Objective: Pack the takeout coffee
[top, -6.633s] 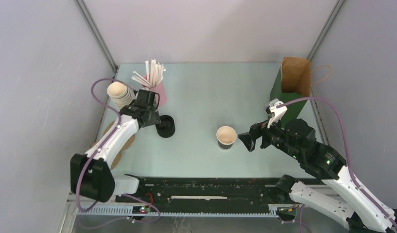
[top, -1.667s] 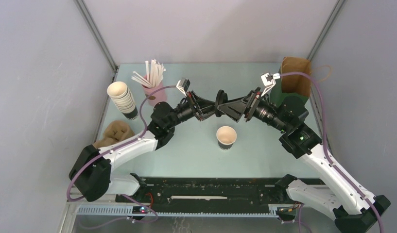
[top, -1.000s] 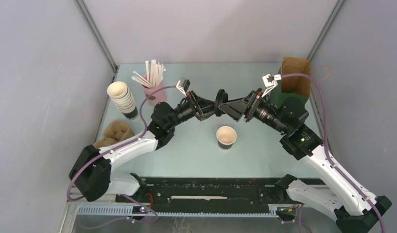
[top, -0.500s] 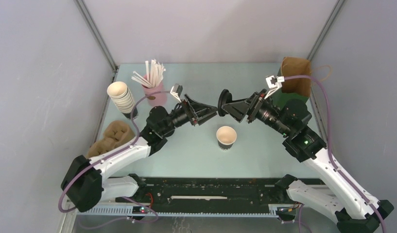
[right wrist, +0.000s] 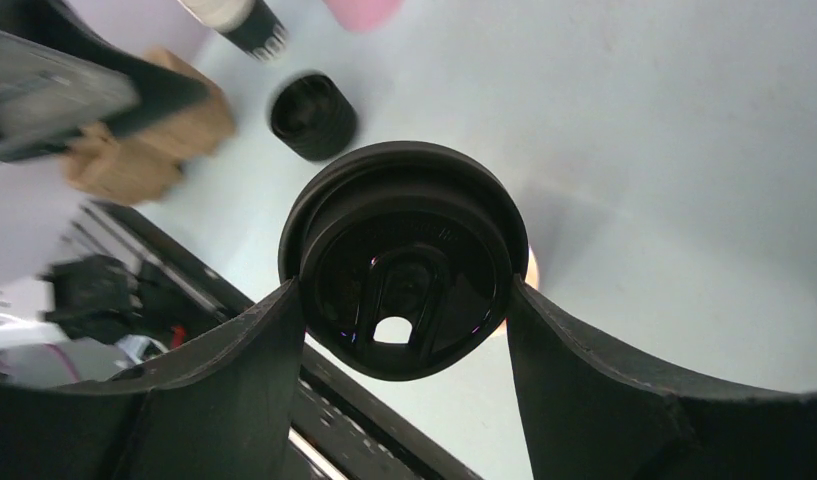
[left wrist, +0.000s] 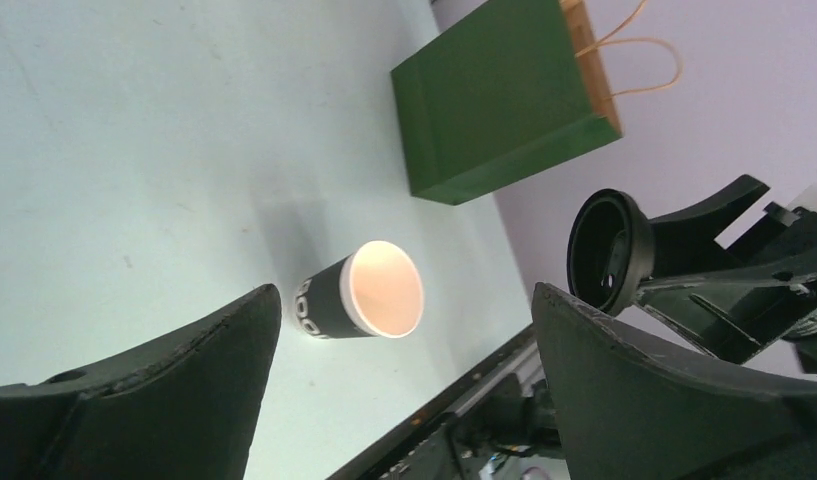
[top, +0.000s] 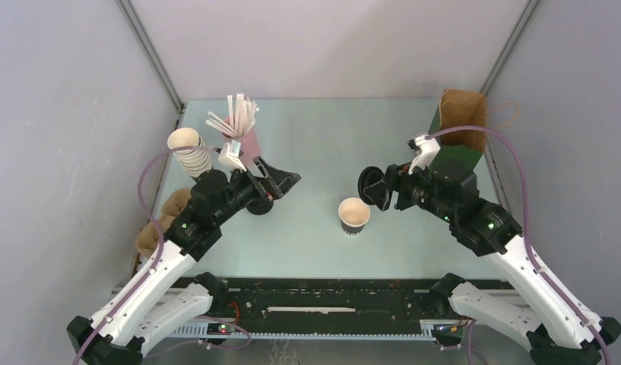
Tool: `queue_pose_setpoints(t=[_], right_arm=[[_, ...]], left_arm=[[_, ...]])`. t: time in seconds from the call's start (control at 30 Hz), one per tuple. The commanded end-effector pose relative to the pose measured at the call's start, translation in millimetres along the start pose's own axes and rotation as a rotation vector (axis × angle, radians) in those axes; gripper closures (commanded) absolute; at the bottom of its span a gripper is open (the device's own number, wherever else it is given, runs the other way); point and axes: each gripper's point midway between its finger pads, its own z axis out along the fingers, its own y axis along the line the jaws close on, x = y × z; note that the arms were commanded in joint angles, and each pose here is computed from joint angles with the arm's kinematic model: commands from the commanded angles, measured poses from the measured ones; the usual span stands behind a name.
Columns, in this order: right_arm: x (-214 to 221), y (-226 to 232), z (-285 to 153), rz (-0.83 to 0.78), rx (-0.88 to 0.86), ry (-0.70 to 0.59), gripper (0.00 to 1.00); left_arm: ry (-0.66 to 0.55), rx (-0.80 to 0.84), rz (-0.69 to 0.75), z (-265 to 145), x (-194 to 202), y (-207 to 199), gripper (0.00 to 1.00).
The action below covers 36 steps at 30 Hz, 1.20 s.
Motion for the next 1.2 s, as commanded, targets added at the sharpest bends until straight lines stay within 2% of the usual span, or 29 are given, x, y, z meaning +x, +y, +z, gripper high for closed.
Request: queue_pose_setpoints(t=[0.0, 0.17, 0.33, 0.43, 0.57, 0.8, 1.17], right_arm=[[33, -28, -4, -0.128, 0.157, 0.175, 0.36], [59, -34, -1, -0.177, 0.246, 0.328, 0.35], [68, -31, 4, -0.202, 0.294, 0.407, 0.35], [71, -28, 8, -0.2, 0.335, 0.476, 0.35], [75, -19, 18, -0.201, 0.355, 0.546, 0.35], [83, -13, 36, -0.241, 0.413, 0.693, 0.36], [101, -23, 77, -0.261, 0.451, 0.738, 0.35]], left_arm=[[0.083, -0.065, 0.179, -5, 7, 13, 0.0], [0.154, -0.117, 0.325, 0, -2, 14, 0.0], [0.138, -0.179, 0.416, 3, -18, 18, 0.0], [0.131, -0.188, 0.358, 4, -14, 25, 0.0], [0.191, -0.091, 0.275, 8, 4, 25, 0.0], [0.245, 0.008, 0.237, 6, 25, 22, 0.0], [0.266, 0.002, 0.233, -1, 46, 43, 0.0]])
